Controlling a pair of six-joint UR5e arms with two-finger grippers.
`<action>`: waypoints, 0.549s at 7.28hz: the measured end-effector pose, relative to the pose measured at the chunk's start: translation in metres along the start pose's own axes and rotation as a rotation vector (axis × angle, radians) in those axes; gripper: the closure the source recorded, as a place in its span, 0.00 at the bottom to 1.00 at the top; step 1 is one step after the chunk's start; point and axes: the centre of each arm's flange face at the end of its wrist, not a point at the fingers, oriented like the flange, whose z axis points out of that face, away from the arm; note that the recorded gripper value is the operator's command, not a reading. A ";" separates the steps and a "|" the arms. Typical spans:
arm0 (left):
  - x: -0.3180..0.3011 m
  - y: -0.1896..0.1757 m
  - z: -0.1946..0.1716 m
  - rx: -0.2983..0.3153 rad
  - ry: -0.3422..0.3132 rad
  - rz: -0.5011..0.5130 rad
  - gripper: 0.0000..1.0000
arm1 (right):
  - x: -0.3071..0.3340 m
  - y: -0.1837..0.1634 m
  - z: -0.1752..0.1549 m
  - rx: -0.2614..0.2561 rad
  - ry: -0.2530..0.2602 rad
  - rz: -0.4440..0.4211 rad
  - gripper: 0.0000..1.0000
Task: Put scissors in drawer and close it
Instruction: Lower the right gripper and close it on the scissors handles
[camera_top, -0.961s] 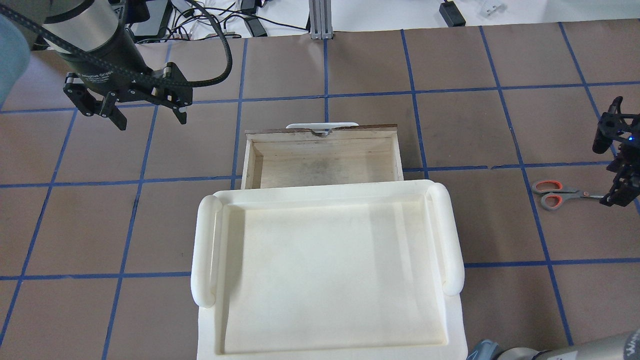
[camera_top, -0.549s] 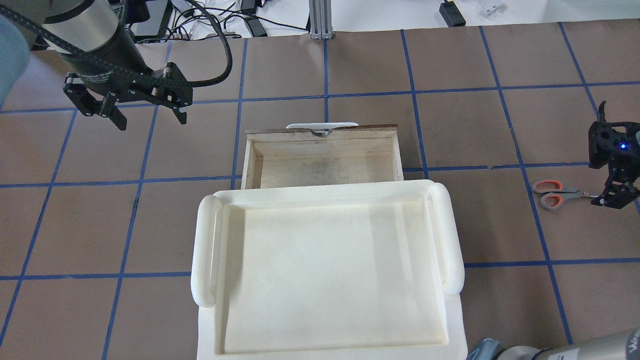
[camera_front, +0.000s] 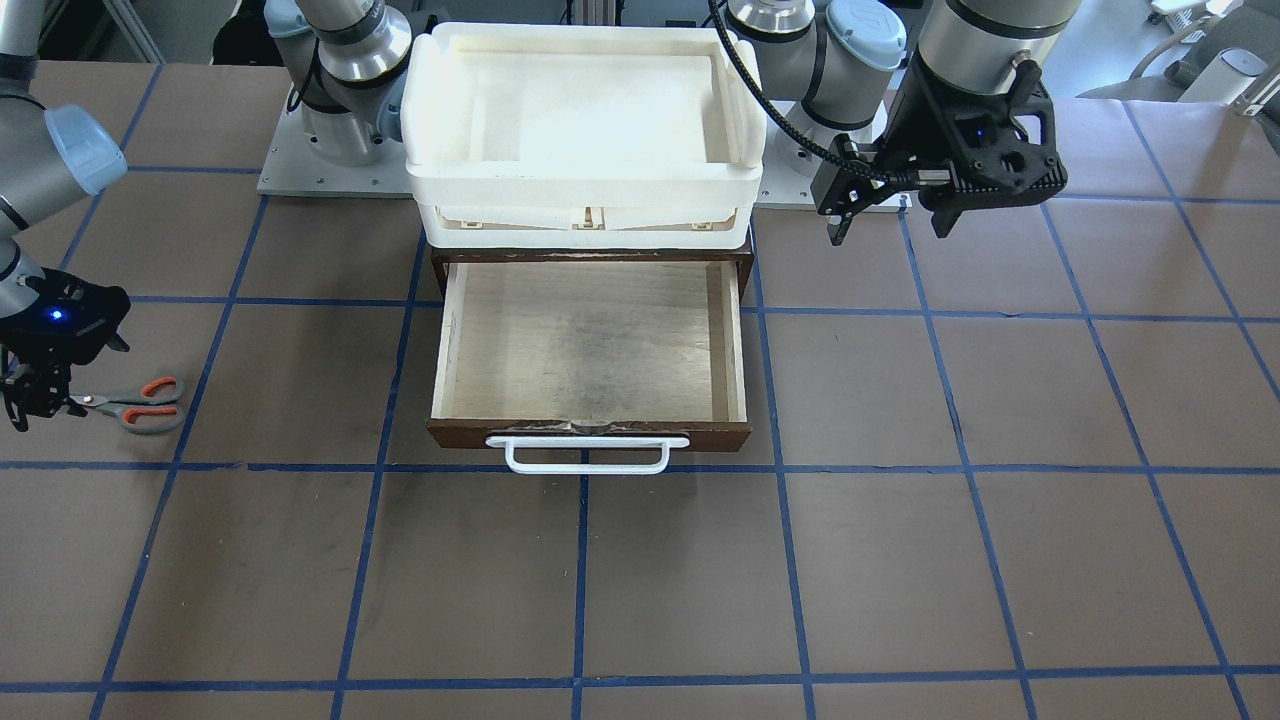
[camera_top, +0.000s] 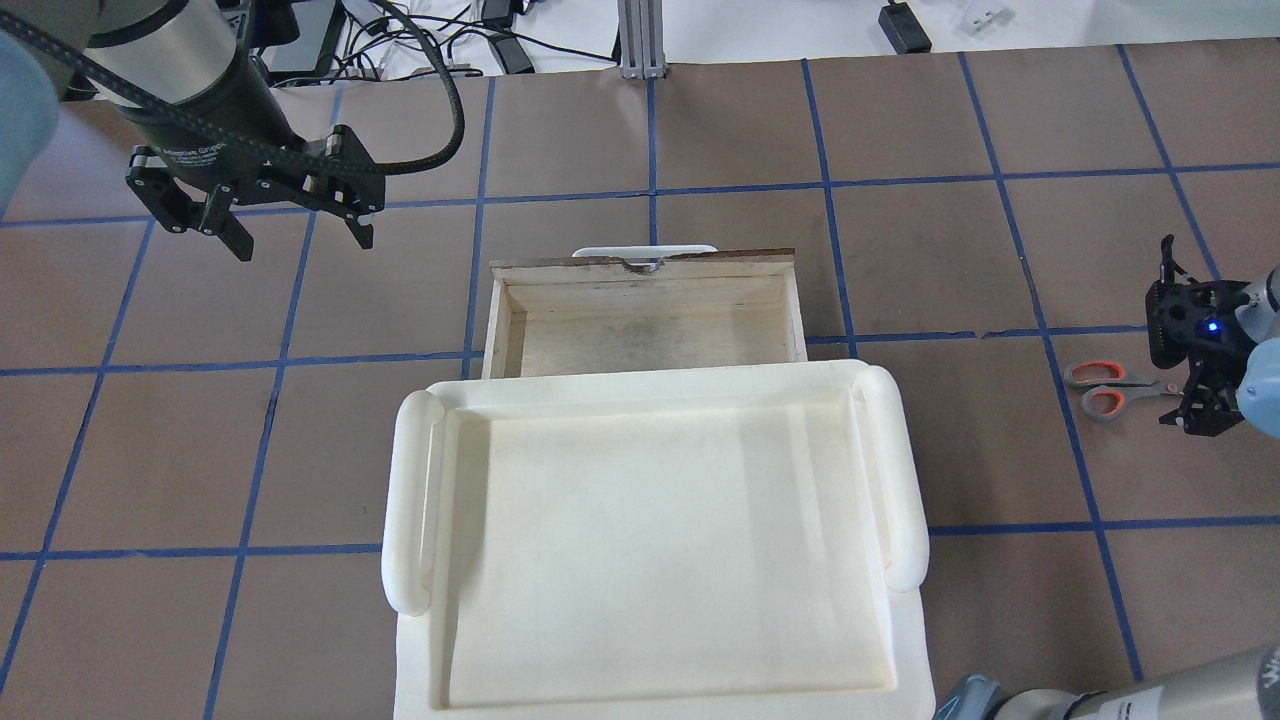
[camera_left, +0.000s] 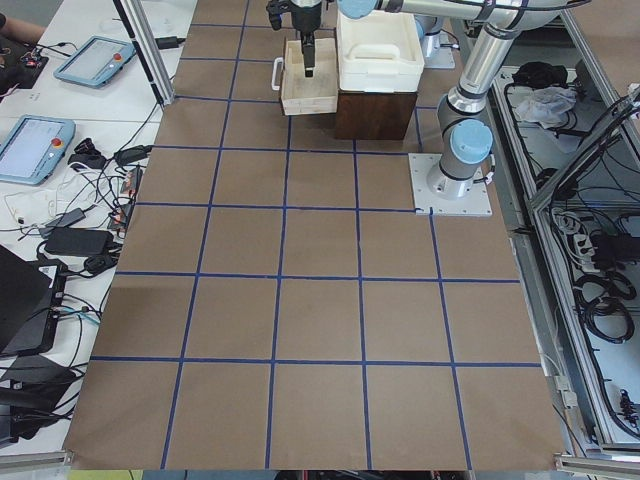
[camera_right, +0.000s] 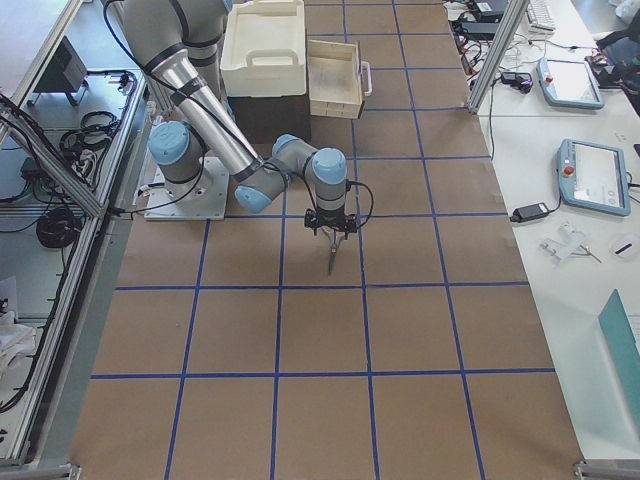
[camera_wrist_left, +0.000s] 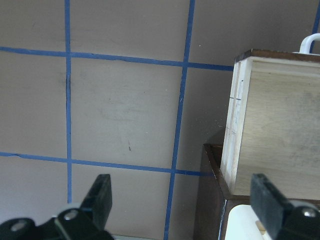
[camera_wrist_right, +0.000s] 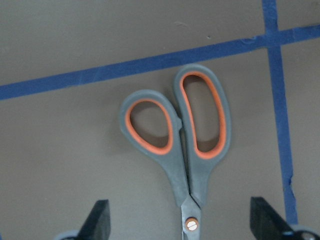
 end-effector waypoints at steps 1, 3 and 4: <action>0.000 0.000 0.000 0.000 0.000 0.000 0.00 | 0.000 0.007 0.009 0.009 0.002 -0.008 0.05; 0.000 0.000 0.000 0.000 0.001 0.001 0.00 | -0.003 0.016 0.018 0.021 -0.005 -0.021 0.10; 0.000 0.000 0.000 0.000 0.001 0.001 0.00 | -0.003 0.017 0.020 0.025 -0.010 -0.026 0.10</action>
